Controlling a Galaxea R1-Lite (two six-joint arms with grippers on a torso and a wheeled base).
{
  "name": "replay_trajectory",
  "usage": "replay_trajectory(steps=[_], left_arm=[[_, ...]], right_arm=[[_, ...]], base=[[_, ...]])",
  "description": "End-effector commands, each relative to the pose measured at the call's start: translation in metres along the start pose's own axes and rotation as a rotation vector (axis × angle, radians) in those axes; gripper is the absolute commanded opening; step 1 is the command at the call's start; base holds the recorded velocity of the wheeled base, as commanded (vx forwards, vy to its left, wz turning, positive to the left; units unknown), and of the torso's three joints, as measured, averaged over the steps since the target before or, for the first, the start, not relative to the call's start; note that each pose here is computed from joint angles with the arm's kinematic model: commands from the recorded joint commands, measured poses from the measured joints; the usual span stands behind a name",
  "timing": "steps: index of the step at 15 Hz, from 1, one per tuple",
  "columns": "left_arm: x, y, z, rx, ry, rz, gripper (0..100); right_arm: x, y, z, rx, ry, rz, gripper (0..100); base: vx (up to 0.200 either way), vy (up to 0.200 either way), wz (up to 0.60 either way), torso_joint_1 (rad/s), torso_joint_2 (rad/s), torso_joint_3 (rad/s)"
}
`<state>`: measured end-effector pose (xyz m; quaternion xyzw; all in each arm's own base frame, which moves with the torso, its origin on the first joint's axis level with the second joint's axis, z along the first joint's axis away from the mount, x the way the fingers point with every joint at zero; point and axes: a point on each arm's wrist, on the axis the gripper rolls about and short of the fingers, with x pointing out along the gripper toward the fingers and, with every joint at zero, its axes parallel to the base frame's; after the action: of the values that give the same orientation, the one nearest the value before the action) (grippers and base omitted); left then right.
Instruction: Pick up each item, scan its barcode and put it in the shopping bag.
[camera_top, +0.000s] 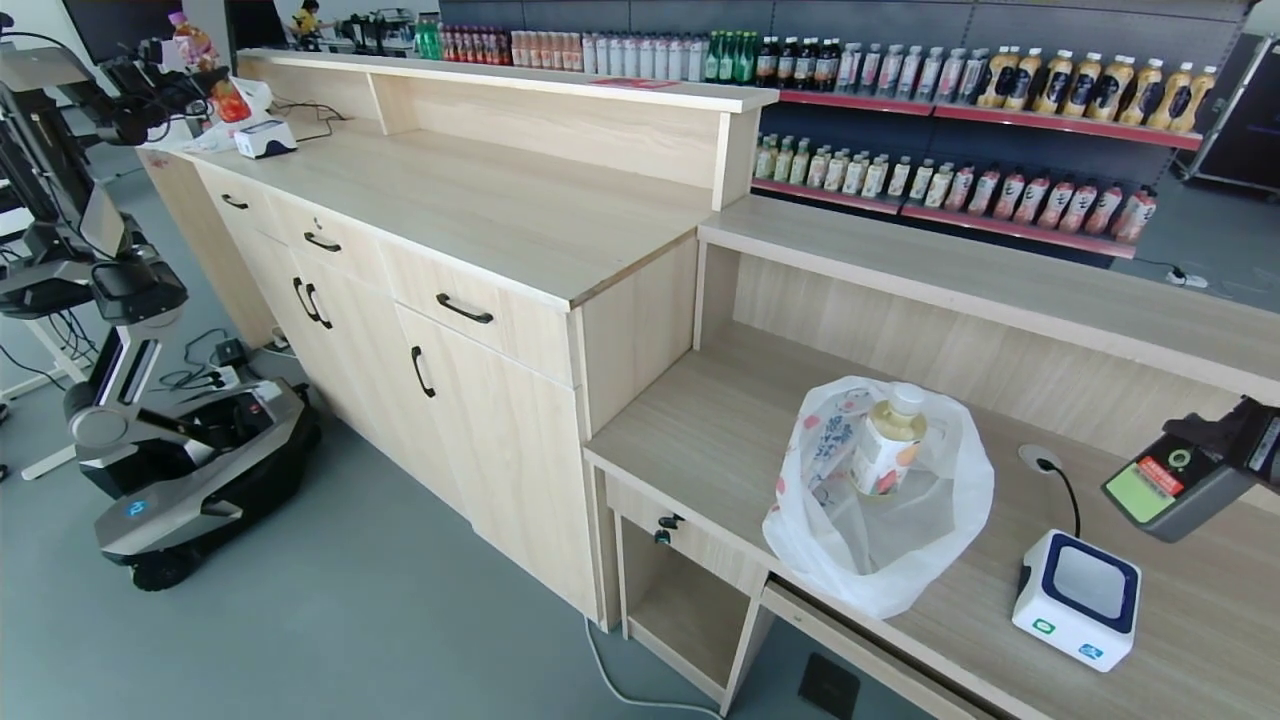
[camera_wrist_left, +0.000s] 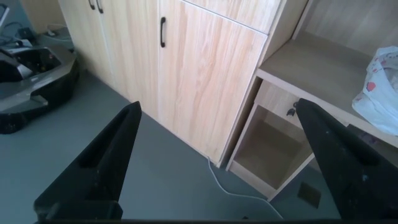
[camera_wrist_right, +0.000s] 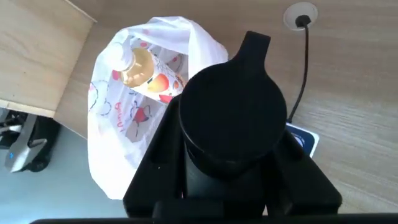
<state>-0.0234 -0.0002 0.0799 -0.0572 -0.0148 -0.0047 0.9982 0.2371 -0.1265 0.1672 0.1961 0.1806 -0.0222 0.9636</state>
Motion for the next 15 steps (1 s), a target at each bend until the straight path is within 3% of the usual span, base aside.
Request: replay_trajectory(steps=[1,6,15], left_arm=[[0.000,0.000,0.000,0.000,-0.001,0.000,100],[0.000,0.000,0.000,0.000,-0.001,0.000,100],[0.000,0.000,0.000,0.000,-0.001,0.000,100]], right_arm=[[0.021,-0.021,-0.012,0.037,0.070,0.019,0],[0.039,-0.035,-0.026,-0.017,0.143,0.140,0],[0.062,-0.052,-0.036,-0.141,0.178,0.225,0]], base=[[0.000,0.000,0.00,0.000,0.00,0.000],[0.000,0.000,0.00,0.000,0.00,0.000],[0.000,0.000,0.00,0.000,0.00,0.000]])
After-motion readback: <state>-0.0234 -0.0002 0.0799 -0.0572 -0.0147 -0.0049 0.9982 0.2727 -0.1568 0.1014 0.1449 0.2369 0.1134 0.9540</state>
